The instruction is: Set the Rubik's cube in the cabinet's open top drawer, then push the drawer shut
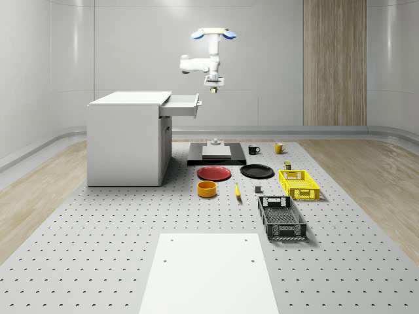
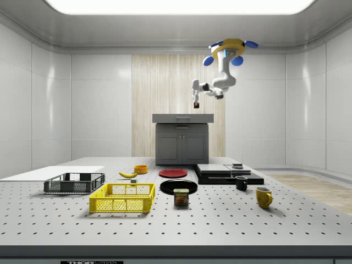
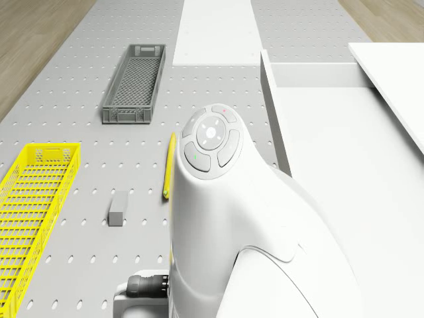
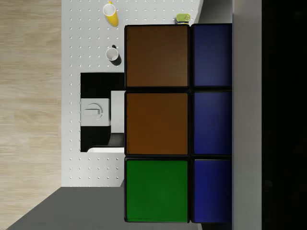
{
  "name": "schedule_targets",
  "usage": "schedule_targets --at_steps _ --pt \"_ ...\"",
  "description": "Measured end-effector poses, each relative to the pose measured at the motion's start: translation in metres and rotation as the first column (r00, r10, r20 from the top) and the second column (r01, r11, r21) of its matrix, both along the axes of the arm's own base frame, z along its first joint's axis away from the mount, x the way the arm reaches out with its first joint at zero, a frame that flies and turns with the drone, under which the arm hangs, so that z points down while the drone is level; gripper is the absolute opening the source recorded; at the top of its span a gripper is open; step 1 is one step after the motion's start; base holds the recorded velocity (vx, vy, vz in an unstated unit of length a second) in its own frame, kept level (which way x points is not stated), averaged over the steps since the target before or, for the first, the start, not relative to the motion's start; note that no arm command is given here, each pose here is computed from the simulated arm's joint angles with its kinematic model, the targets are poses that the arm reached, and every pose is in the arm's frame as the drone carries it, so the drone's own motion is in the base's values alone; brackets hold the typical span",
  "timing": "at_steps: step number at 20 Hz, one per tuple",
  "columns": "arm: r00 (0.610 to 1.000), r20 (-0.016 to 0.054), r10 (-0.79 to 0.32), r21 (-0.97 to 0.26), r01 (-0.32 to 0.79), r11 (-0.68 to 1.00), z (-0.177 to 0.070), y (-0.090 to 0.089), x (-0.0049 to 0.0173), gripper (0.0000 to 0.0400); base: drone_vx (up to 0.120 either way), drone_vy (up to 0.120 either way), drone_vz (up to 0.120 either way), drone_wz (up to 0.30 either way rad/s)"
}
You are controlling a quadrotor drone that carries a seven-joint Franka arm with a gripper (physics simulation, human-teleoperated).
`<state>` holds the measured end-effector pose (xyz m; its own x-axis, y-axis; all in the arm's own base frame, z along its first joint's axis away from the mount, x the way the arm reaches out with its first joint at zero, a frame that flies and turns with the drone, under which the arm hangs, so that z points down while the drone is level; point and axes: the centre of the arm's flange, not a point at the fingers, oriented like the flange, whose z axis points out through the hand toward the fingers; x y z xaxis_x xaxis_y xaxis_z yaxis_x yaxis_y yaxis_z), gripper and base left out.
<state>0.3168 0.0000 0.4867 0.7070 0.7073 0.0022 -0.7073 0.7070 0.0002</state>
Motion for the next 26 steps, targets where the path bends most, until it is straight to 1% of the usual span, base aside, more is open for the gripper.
schedule_targets --at_steps 8,11,26 --pt "1.0 0.0 0.0 0.0 0.0 1.0 0.0 0.0 0.0 0.0325 0.0 -0.12 0.0 0.0" --pt "1.0 0.0 0.0 0.0 0.0 1.0 0.0 0.0 0.0 0.0325 0.0 -0.12 0.067 0.0" --pt "1.0 0.0 0.0 0.0 0.0 1.0 0.0 0.0 0.0 0.0325 0.0 -0.12 0.0 0.0"
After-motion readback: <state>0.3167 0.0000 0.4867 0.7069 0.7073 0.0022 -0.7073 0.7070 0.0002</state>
